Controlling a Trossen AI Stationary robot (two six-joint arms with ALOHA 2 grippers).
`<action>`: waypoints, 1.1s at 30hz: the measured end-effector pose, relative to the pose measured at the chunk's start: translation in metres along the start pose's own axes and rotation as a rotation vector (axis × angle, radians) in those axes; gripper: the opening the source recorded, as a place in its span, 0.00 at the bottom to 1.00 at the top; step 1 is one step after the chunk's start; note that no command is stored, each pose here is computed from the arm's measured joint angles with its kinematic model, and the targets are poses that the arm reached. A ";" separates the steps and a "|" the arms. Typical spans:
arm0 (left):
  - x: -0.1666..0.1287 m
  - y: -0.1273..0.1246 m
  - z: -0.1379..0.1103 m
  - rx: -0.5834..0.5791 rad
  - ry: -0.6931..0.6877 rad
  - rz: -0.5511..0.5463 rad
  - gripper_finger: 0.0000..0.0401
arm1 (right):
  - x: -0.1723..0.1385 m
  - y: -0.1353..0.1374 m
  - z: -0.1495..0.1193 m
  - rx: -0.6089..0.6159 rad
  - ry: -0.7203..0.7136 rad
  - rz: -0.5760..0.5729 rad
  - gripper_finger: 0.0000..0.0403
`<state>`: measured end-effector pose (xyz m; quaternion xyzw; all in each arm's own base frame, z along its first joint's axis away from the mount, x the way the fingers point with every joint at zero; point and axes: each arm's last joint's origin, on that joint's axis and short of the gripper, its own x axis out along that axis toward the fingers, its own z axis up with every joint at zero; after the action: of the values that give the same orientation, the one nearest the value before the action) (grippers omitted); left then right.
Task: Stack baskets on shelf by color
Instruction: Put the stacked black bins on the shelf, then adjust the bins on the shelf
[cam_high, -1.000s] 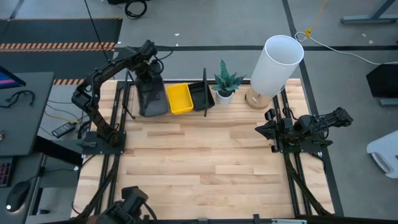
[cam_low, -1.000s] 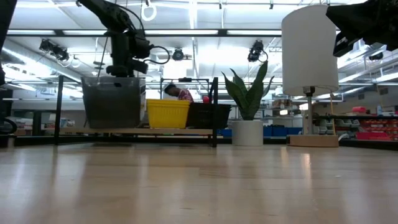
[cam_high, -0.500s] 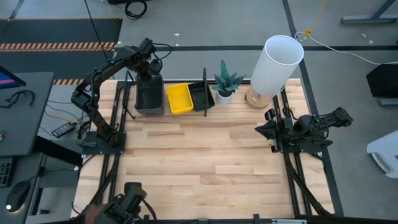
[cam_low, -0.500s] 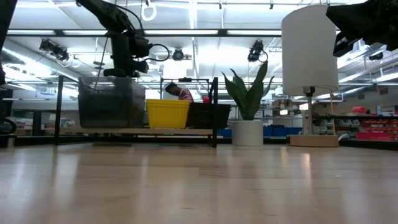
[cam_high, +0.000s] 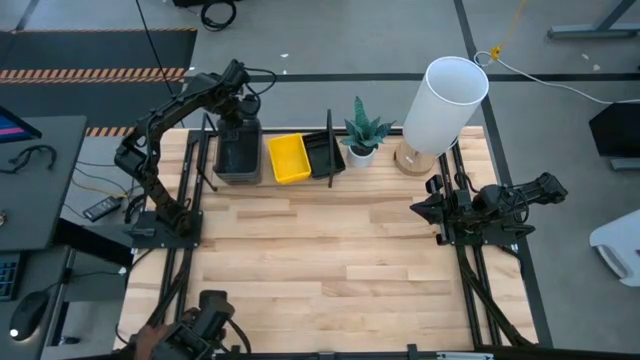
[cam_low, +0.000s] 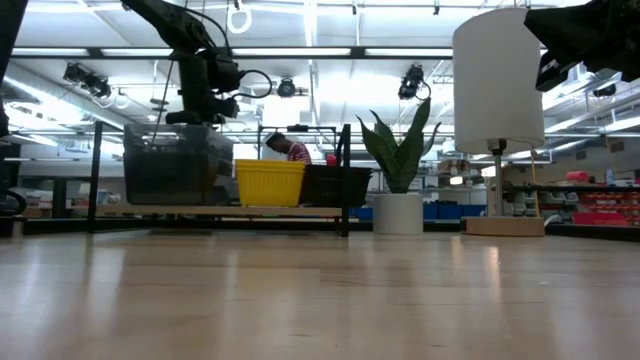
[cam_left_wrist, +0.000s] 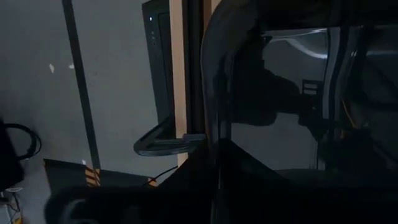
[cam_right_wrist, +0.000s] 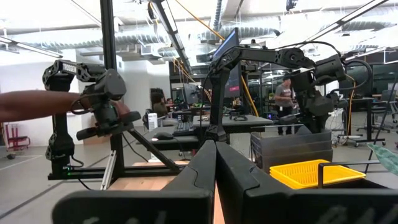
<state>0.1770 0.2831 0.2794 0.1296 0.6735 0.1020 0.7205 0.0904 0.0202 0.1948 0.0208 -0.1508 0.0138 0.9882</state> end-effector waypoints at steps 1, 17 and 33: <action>0.000 0.000 0.000 0.000 0.007 0.003 0.07 | 0.000 0.000 0.000 0.000 0.000 0.000 0.03; -0.008 0.002 0.008 -0.083 0.064 0.153 0.49 | 0.000 0.000 0.000 0.000 0.000 0.000 0.03; -0.062 -0.027 0.045 -0.132 -0.369 0.135 0.37 | 0.000 0.000 0.000 0.000 0.000 0.000 0.03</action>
<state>0.2167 0.2357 0.3317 0.1436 0.5116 0.1684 0.8302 0.0904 0.0202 0.1948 0.0208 -0.1509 0.0136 0.9882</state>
